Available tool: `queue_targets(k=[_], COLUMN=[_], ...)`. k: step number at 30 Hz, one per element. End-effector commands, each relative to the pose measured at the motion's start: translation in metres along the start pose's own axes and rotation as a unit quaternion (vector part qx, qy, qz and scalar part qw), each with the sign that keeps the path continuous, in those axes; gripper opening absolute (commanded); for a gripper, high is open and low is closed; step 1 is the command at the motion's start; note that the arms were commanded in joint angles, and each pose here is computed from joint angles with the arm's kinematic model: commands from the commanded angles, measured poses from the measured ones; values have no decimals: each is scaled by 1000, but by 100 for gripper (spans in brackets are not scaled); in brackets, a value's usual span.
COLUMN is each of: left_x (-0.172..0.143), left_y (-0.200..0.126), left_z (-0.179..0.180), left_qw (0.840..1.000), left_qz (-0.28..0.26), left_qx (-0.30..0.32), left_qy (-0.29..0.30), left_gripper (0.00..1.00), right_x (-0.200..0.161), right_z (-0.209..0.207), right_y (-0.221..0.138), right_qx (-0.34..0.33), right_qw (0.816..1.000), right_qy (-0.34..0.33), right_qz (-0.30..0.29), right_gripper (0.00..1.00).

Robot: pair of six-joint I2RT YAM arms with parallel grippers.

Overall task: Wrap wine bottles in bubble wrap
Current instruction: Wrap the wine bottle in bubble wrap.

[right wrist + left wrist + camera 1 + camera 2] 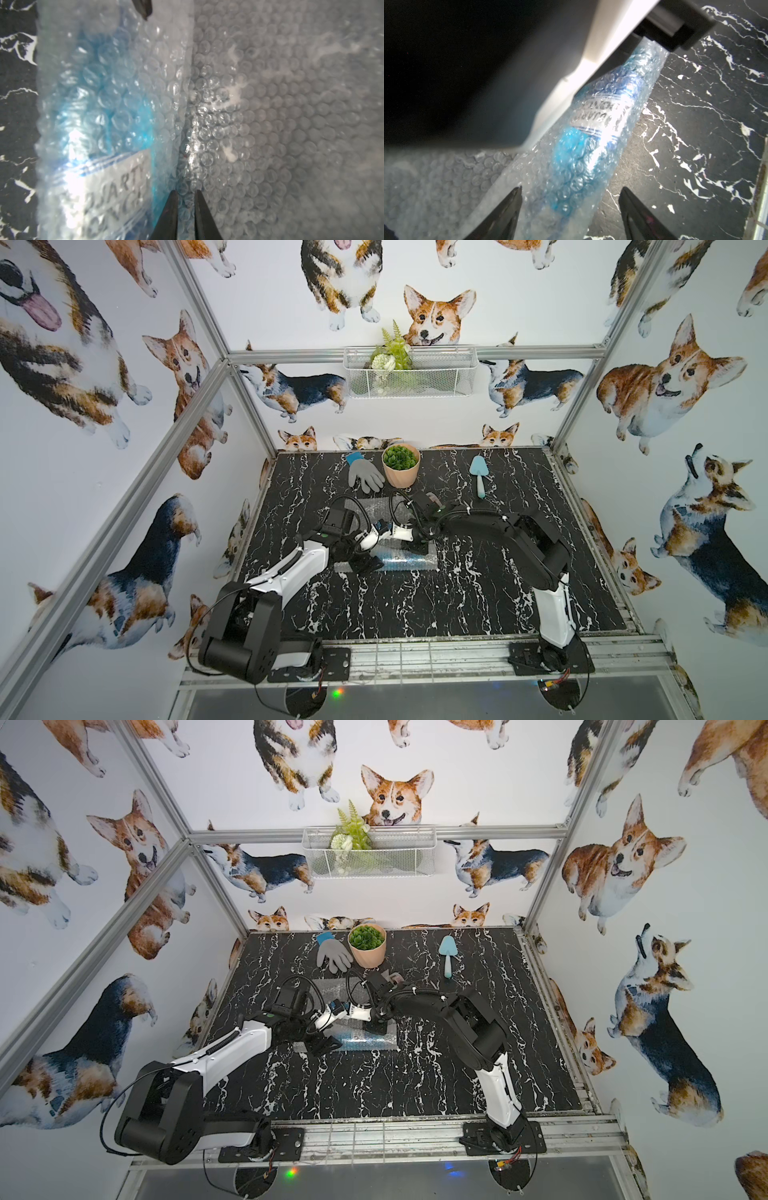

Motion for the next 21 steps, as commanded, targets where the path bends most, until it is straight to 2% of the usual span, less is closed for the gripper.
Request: queue_targets(k=[1,6,13,21], left_x=[-7,-11,-1,-5], left_y=[2,8,15,23], left_z=[-6,-6,4,4], left_qw=[999,998,998,994], left_qz=[21,35,48,74], left_qx=[-31,-46,-46,-75], left_qy=[15,13,17,-2], left_gripper=[74,70,69,62], right_x=[17,16,15,11], right_z=[1,-5,-6,-21], right_y=[-2,-7,-8,-25], right_qx=[18,13,19,-13], right_qw=[997,996,996,993], right_qy=[-9,2,12,42], right_qz=[-74,-88,-91,-113], right_gripper=[20,23,25,29])
Point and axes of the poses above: each gripper's point midway between its finger pads, its own y axis out along the fingers, its own z axis along the line the jaws close on, x = y × z, the point moved 8 cm from there along -y, back along the fingers, and after that the axes turned 12 degrees about -y, right-handed, at the moved point
